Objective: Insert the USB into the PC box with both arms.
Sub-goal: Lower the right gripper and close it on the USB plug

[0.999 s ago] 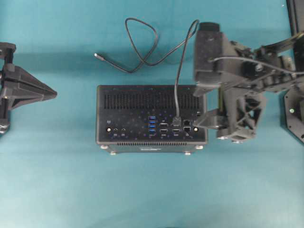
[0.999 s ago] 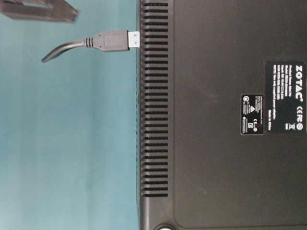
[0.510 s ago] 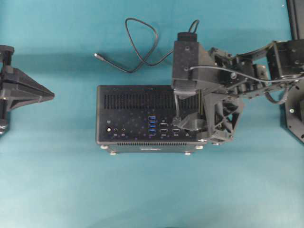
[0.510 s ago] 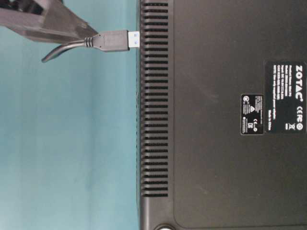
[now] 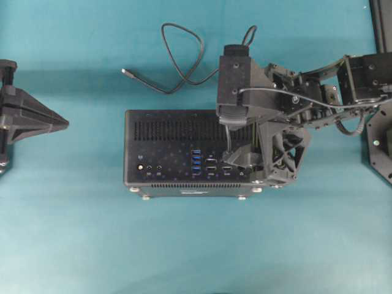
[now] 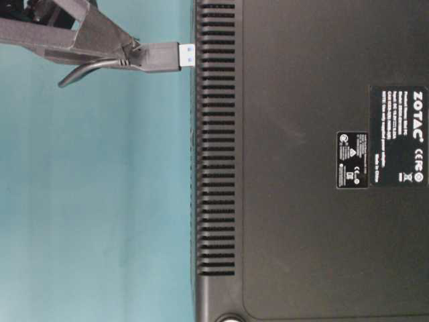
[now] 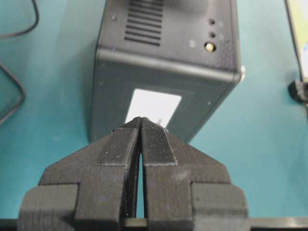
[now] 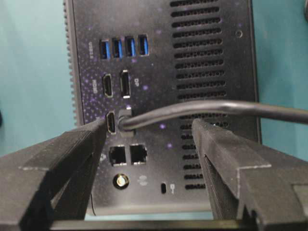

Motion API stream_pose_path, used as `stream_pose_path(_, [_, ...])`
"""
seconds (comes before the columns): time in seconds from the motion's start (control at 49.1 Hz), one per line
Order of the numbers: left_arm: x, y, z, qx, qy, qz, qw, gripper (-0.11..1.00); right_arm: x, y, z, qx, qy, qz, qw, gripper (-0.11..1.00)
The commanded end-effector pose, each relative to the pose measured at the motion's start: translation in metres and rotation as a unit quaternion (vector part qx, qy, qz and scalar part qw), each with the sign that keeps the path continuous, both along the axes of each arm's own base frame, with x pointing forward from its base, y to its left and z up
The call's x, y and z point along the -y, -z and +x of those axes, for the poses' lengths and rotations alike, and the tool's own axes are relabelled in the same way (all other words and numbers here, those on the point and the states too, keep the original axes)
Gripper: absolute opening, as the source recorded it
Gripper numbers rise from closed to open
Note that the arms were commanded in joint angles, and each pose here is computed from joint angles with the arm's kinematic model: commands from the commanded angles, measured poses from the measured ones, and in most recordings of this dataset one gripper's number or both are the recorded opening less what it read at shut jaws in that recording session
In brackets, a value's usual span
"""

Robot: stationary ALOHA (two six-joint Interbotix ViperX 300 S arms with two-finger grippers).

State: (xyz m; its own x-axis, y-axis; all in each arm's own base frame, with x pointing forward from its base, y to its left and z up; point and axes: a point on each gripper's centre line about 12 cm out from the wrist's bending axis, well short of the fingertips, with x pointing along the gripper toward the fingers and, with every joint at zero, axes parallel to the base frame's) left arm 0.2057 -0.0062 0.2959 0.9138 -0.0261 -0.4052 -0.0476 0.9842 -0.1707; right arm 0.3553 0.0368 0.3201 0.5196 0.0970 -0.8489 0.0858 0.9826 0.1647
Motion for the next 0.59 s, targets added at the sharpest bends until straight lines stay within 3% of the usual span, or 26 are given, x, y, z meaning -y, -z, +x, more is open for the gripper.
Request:
stream_pose_path(0.0, [0.0003,-0.0057,0.002,0.009,0.001,0.0,1.0,0.0,-0.0007,-0.0133,0.0026,0.021,0.0,0.002,0.9998,0.76])
stream_pose_path(0.326, [0.0,-0.004,0.0014,0.011,0.0,-0.001,0.9999,0.0,-0.0008,-0.0133,0.0038,0.02,0.001,0.004,0.9998,0.74])
stream_pose_path(0.571, [0.0,-0.0034,0.0015,0.012,0.0,-0.001,0.9999,0.0,-0.0025,-0.0134,0.0037,0.02,0.0,0.011,0.9997,0.59])
